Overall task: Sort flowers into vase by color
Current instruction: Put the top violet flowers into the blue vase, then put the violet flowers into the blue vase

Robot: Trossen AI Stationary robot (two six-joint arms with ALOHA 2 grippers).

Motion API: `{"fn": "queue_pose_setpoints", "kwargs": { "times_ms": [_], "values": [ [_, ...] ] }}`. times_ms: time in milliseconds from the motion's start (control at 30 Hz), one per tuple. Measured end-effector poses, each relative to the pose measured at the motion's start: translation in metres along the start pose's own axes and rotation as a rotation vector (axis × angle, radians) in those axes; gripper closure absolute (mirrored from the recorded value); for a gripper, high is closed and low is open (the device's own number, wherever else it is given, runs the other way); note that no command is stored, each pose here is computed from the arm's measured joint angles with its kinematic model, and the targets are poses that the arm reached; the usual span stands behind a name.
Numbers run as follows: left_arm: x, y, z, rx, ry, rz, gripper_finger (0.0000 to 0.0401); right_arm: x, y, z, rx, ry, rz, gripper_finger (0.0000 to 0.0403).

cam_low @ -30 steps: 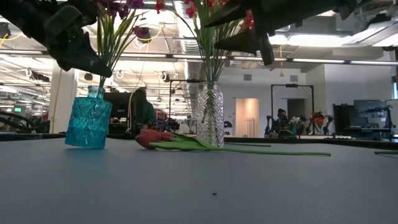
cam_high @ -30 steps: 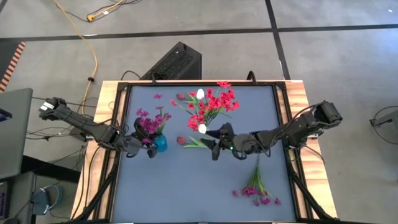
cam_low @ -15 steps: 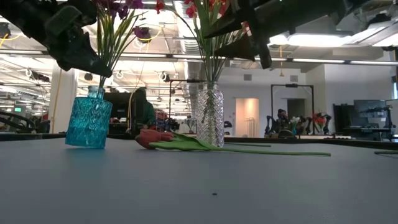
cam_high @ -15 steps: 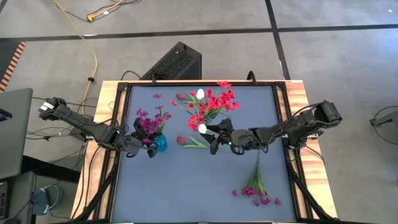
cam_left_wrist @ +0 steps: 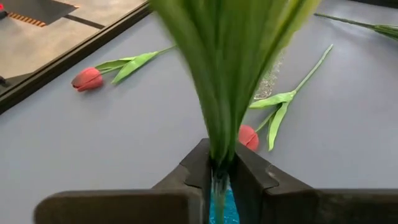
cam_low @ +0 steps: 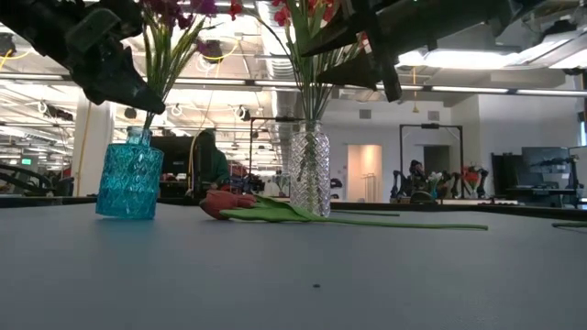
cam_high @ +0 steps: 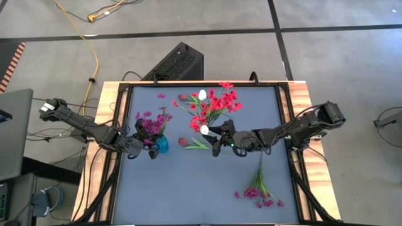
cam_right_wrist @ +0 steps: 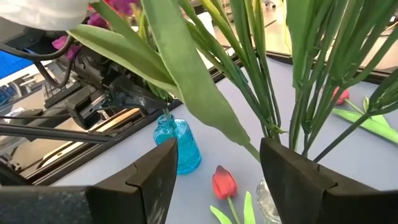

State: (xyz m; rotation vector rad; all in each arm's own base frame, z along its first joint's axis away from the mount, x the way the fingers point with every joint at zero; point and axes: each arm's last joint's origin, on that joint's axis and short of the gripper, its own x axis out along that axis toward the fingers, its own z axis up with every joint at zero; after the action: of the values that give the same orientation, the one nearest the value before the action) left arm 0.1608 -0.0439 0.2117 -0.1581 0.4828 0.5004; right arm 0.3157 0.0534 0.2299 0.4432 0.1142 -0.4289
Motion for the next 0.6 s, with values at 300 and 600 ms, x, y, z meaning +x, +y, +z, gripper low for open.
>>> {"fn": "queue_pose_setpoints", "kwargs": {
  "times_ms": [300,600],
  "values": [
    [-0.007,0.003,0.003,0.001,0.02,-0.086,0.0281,0.0,0.0,0.0,0.0,0.0,0.001,0.0148],
    [-0.032,0.023,0.004,-0.124,0.074,-0.235,0.0254,0.0,0.0,0.0,0.0,0.001,0.0,0.0148]
  ]
}}
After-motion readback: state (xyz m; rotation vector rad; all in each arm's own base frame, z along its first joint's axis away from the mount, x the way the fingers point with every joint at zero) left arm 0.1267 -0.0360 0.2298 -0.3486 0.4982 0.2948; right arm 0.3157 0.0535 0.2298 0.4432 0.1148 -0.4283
